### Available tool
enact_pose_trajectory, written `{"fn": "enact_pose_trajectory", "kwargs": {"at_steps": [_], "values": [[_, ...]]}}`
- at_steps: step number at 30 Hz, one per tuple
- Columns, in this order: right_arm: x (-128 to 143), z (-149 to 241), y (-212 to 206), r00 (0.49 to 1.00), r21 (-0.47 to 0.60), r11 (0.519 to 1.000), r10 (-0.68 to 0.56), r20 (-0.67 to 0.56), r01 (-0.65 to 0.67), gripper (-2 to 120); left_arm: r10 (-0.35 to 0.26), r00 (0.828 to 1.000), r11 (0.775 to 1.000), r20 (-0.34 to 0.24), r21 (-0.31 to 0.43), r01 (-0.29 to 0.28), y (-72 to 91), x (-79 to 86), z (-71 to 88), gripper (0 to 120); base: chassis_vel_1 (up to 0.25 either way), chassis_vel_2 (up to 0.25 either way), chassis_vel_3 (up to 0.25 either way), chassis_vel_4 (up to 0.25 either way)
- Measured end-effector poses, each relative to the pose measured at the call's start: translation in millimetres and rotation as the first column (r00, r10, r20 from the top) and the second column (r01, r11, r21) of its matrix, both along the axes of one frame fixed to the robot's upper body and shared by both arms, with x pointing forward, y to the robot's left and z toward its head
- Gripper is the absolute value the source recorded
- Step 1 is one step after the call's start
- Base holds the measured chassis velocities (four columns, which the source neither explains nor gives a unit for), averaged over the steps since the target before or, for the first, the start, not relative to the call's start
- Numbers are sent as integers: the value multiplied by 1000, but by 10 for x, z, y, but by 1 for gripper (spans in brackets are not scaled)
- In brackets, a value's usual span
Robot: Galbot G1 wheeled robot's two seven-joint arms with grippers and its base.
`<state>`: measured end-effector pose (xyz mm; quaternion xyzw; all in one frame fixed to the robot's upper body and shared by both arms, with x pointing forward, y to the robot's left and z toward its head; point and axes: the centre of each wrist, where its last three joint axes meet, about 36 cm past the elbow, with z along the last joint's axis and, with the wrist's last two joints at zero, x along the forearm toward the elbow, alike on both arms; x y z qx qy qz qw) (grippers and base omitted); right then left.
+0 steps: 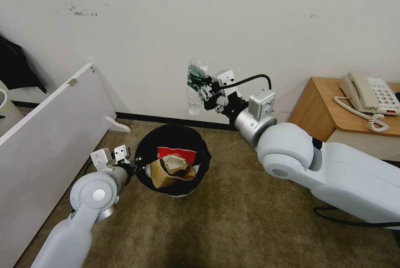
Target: Pick up the trash bin and place the garbage on the floor into it.
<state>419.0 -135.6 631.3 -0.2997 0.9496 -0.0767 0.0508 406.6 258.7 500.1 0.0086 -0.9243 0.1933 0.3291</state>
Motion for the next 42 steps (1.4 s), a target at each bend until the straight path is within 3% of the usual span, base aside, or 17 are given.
{"fn": "enact_pose_trajectory", "kwargs": {"at_steps": [24,32,42], "values": [[-159,106,27,995,-6,996,87,43,-87,17,-14,999,999,-47,-32,13,-229,326,-153,0,0,0,0,0],[-195,-22,-7,995,-18,995,97,21,-97,17,-18,999,999,-29,-49,16,-281,410,-76,0,0,0,0,0],[-185,-319,-118,997,-57,995,78,-7,-78,17,-23,1000,997,-9,-68,22,-268,395,18,0,0,0,0,0]]}}
